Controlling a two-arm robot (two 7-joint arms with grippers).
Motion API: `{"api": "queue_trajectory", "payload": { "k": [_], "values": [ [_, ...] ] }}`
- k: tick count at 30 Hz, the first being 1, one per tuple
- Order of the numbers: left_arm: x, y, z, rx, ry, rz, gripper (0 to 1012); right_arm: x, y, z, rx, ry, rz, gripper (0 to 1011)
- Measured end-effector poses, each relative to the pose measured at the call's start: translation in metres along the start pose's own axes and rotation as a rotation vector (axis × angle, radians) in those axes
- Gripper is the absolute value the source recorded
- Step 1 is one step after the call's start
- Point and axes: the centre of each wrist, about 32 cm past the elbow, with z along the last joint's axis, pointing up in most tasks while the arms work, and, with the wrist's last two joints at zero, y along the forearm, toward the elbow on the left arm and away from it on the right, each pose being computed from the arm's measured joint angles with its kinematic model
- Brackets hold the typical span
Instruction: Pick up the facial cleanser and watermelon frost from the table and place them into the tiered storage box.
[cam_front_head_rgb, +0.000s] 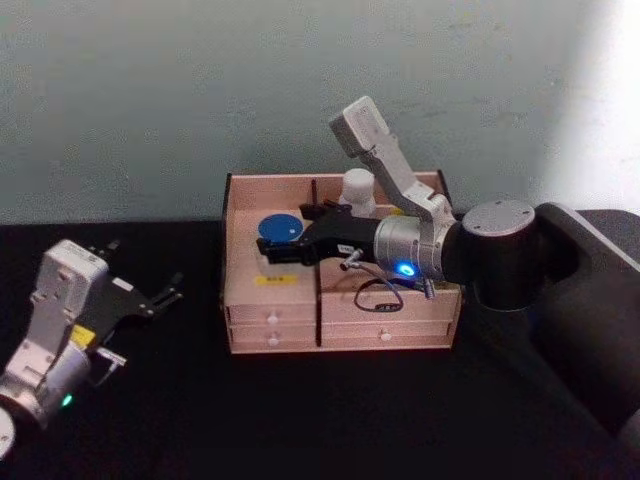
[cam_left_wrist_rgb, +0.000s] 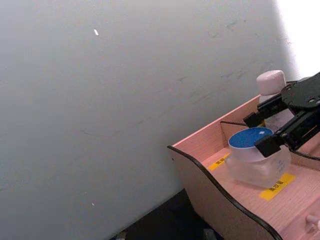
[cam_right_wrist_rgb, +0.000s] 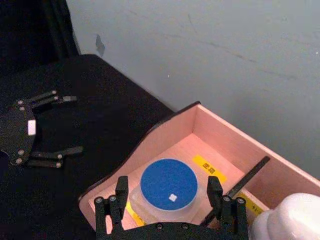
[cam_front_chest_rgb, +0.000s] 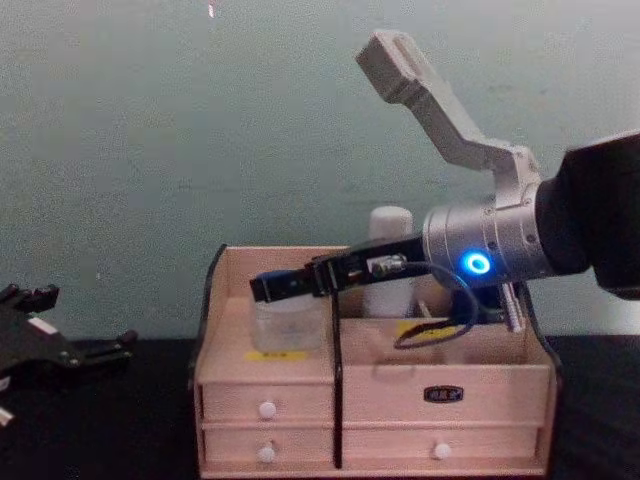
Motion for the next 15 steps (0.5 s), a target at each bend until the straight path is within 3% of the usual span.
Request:
{"api": "queue_trajectory", "payload": {
  "k": [9, 15],
  "values": [
    [0.0000, 0.0000, 0.0000, 0.000, 0.000, 0.000, 1001, -0.003, -0.017, 0.007, 0.107, -0.003, 0.001, 1002],
    [0.0000, 0.0000, 0.0000, 0.000, 0.000, 0.000, 1001, -0.007, -0.040, 0.013, 0.213, -0.013, -0.015, 1002]
  ]
}}
